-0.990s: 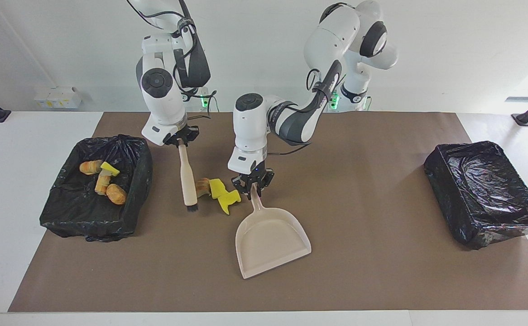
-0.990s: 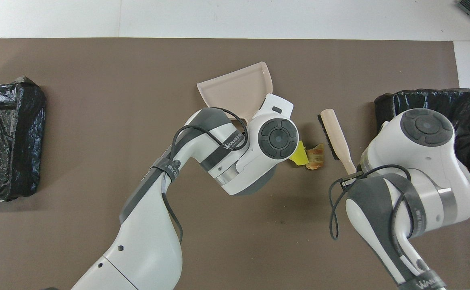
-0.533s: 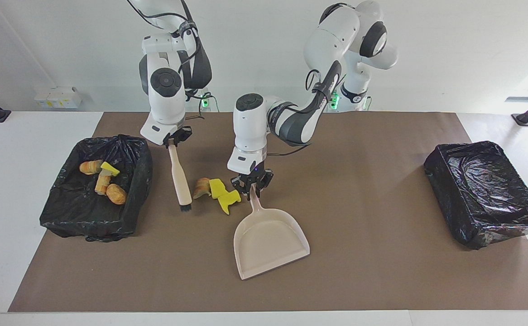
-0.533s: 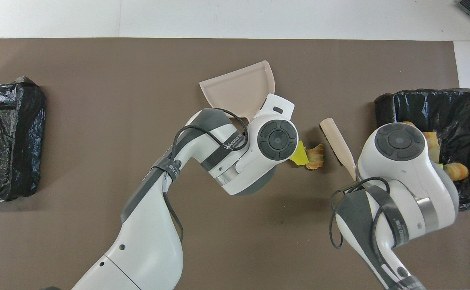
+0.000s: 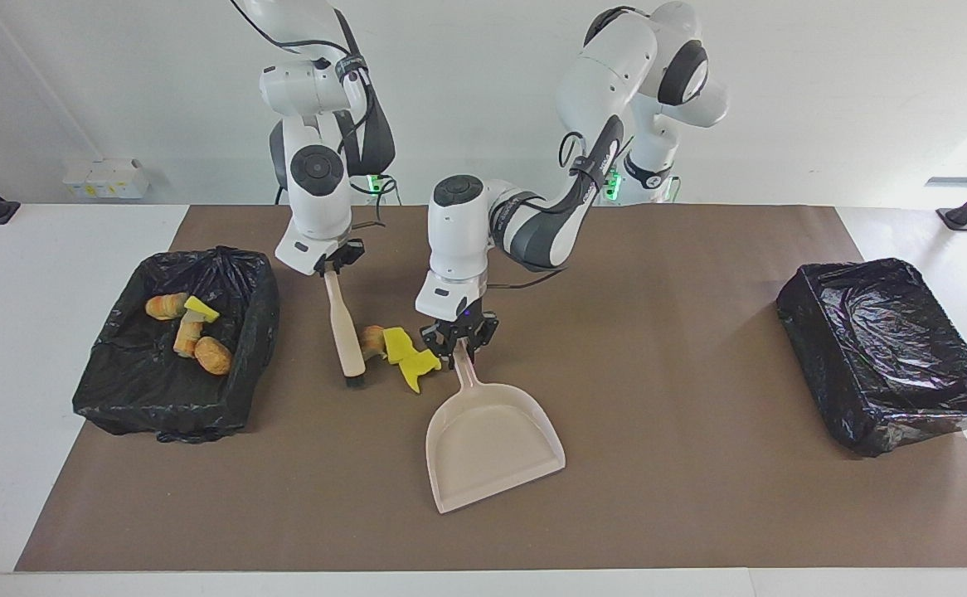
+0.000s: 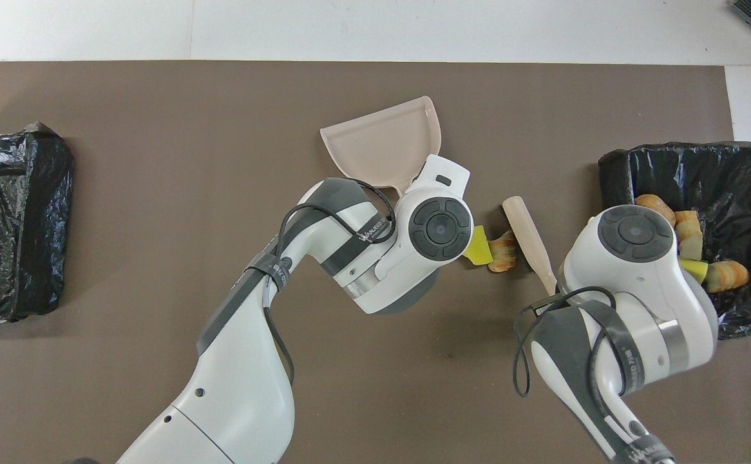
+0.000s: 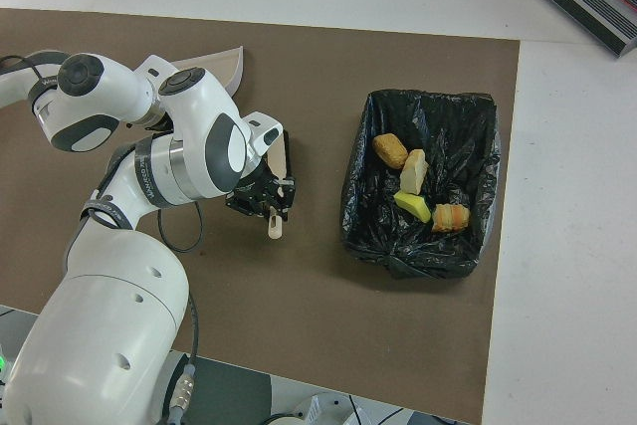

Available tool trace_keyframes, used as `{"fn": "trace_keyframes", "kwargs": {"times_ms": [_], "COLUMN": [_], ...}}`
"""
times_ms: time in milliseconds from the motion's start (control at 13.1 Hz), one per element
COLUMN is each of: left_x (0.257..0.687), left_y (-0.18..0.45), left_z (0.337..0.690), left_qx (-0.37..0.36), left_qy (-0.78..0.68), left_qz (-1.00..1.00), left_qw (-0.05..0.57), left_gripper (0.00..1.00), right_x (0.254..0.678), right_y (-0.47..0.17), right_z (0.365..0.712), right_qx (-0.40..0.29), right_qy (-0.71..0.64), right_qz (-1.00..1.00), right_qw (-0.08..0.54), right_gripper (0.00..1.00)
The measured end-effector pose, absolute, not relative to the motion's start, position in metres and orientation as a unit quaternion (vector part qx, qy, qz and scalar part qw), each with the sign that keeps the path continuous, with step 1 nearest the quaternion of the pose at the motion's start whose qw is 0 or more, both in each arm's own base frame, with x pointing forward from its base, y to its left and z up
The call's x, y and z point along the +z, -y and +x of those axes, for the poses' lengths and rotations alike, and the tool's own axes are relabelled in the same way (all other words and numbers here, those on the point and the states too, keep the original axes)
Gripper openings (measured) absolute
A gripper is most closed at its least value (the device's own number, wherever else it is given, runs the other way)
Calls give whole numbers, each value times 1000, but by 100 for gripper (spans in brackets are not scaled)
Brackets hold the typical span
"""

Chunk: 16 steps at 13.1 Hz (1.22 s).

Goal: Sweep and dump trash in bin
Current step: 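Sweep the sponge pieces toward the dustpan with the right gripper's brush, then move the dustpan beside the sponge pieces with the left gripper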

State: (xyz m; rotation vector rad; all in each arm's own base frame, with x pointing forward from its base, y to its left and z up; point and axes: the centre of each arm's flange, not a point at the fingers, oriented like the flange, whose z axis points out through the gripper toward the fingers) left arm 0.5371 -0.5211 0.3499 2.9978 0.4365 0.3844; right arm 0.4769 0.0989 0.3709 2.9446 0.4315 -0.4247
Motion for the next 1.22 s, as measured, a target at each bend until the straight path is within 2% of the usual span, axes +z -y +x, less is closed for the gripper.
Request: {"fn": "trace_keyframes", "kwargs": {"times_ms": [228, 457, 762, 1219], "left_x": [351, 373, 441, 457], "left_y": [513, 478, 401, 264], "left_z": [545, 573, 601, 632], "left_qx": [129, 137, 117, 51], "left_qy": [-136, -97, -6, 225], "left_qz": [981, 985, 993, 973], "left_qw": [41, 28, 7, -5], "left_gripper": [31, 31, 31, 31], "right_x": [371, 371, 370, 360], "right_y": [-100, -102, -104, -144], "right_z": [477, 476, 476, 467], "right_qx": [-142, -143, -142, -159], "right_qy": [-137, -127, -118, -77], "right_qz": [979, 980, 982, 984], "right_qw": [59, 51, 49, 1], "right_gripper": [26, 26, 26, 26]}}
